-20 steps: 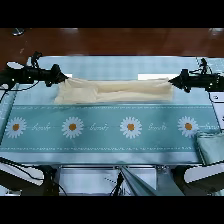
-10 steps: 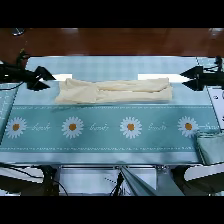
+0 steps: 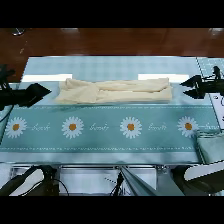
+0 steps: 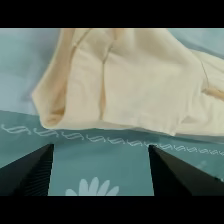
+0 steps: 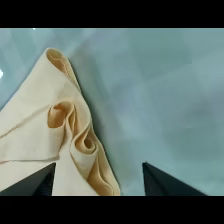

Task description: Fold the shirts.

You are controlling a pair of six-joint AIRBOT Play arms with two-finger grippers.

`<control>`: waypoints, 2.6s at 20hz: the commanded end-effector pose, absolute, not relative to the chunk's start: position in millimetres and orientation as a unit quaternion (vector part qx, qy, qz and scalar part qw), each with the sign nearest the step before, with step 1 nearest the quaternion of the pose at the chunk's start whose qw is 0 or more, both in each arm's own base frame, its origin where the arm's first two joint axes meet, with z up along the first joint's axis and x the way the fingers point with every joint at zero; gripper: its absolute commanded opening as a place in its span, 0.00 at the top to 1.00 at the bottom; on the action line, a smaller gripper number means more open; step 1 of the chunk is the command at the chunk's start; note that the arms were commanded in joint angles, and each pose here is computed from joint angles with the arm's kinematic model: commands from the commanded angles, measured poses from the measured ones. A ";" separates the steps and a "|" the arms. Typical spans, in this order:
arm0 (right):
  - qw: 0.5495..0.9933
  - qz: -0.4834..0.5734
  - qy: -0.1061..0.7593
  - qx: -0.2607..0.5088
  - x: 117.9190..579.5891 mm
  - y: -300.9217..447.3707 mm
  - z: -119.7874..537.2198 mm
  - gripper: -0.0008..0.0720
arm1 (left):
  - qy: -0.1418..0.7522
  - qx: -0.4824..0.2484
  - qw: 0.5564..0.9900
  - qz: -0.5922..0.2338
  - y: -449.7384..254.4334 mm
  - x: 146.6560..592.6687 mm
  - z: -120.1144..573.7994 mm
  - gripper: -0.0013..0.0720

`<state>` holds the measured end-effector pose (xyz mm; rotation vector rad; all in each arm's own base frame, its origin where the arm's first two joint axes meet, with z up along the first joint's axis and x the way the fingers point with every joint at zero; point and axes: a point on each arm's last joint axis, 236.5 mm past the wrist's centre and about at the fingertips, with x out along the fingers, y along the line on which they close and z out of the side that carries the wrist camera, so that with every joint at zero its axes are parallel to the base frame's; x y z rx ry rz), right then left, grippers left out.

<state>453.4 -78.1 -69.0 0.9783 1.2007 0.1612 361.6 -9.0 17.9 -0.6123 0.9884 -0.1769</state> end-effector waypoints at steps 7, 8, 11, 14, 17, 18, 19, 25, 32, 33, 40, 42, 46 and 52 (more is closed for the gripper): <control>0.679 0.161 0.588 0.409 472.1 27.4 -97.9 0.39 | 0.433 -0.276 0.848 -0.131 -66.3 362.6 18.9 0.03; 0.680 0.173 0.589 0.402 474.2 33.3 -91.1 0.84 | 0.435 -0.274 0.847 -0.134 -69.4 362.3 18.1 0.03; 0.690 0.194 0.585 0.379 475.7 30.8 -58.7 0.96 | 0.437 -0.272 0.845 -0.142 -75.4 361.0 18.5 0.95; 0.720 0.170 0.606 0.293 449.2 2.2 -27.8 0.96 | 0.423 -0.282 0.845 -0.168 -95.5 364.8 29.2 0.95; 0.749 0.135 0.607 0.228 409.4 -10.7 8.3 0.96 | 0.403 -0.231 0.860 -0.209 -137.5 374.3 36.6 0.95; 0.761 0.132 0.595 0.223 397.7 -7.1 22.2 0.96 | 0.398 -0.225 0.862 -0.221 -158.7 379.2 39.8 0.95; 0.772 0.131 0.583 0.218 382.9 -2.1 36.7 0.96 | 0.395 -0.218 0.861 -0.236 -181.0 382.8 42.0 0.95; 0.821 0.104 0.523 0.202 283.6 27.2 95.8 0.96 | 0.447 -0.181 0.803 -0.351 -341.1 378.1 23.7 0.95; 0.849 0.112 0.478 0.196 238.3 48.9 137.3 0.96 | 0.529 -0.147 0.715 -0.432 -477.6 312.4 -30.4 0.95; 0.848 0.121 0.474 0.202 238.8 53.8 140.2 0.96 | 0.541 -0.144 0.703 -0.438 -491.8 297.0 -38.7 0.95; 0.862 0.129 0.446 0.202 253.8 53.7 147.7 0.96 | 0.613 -0.109 0.607 -0.494 -542.1 199.6 -60.9 0.95; 0.858 0.136 0.450 0.206 256.0 55.9 145.8 0.96 | 0.604 -0.127 0.617 -0.487 -531.5 226.4 -45.6 0.95; 0.855 0.173 0.432 0.227 261.1 72.1 157.7 0.96 | 0.537 -0.215 0.691 -0.434 -452.6 354.5 31.5 0.95; 0.826 0.292 0.430 0.218 287.0 156.3 163.0 0.96 | 0.392 -0.273 0.805 -0.352 -250.7 424.6 169.1 0.95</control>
